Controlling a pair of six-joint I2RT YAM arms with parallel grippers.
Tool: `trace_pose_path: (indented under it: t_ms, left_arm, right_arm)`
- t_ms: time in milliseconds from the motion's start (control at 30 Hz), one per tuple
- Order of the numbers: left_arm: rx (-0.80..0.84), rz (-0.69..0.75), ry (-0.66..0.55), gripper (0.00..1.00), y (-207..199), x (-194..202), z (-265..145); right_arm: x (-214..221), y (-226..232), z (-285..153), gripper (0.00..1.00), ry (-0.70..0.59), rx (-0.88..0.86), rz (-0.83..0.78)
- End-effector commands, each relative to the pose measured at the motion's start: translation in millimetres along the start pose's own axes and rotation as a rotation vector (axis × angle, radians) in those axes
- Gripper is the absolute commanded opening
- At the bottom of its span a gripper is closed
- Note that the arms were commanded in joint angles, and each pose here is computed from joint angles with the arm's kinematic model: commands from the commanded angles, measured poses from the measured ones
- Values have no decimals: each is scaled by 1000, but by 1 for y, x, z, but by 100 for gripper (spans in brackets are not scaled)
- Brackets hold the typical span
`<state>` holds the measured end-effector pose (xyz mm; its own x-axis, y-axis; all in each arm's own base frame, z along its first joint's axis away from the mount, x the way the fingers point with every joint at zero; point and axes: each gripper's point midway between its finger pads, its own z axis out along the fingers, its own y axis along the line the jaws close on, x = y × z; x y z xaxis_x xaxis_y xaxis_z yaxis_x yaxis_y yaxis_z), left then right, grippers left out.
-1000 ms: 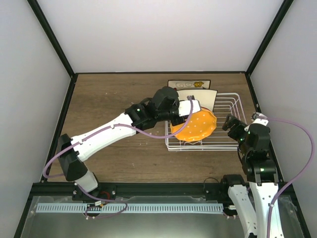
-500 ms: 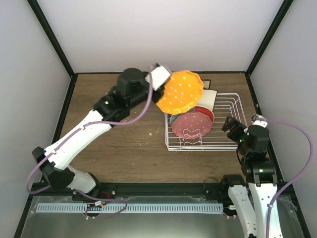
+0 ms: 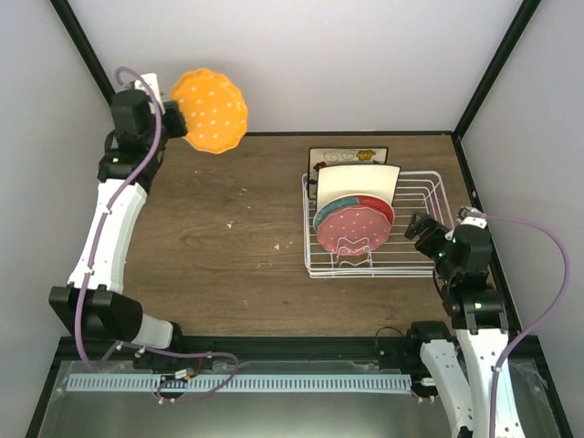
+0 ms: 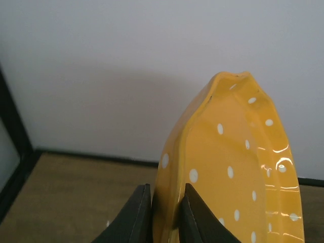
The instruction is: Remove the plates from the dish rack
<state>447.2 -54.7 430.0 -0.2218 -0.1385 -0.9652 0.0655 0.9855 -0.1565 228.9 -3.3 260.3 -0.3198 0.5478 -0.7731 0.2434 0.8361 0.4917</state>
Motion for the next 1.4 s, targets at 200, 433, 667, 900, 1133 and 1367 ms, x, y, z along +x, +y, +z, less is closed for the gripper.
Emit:
trace_pose_path:
  t_ms: [200, 433, 667, 900, 1133, 1367]
  left_arm:
    - [93, -474, 300, 4, 43, 127, 65]
    - [108, -628, 482, 4, 39, 217, 102]
    - [153, -606, 552, 4, 15, 249, 128]
    - [138, -600, 626, 4, 2, 281, 134]
    - [81, -599, 651, 4, 9, 303, 135]
    - [51, -587, 655, 4, 13, 312, 146]
  right_arm:
    - [-8, 17, 9, 100, 13, -56, -27]
    - [-14, 19, 5, 100, 11, -49, -40]
    - [-19, 20, -1, 100, 0, -42, -41]
    - [-22, 17, -5, 100, -14, -26, -40]
    - [-23, 17, -6, 100, -19, -22, -45]
    - [-28, 21, -6, 100, -18, -28, -51]
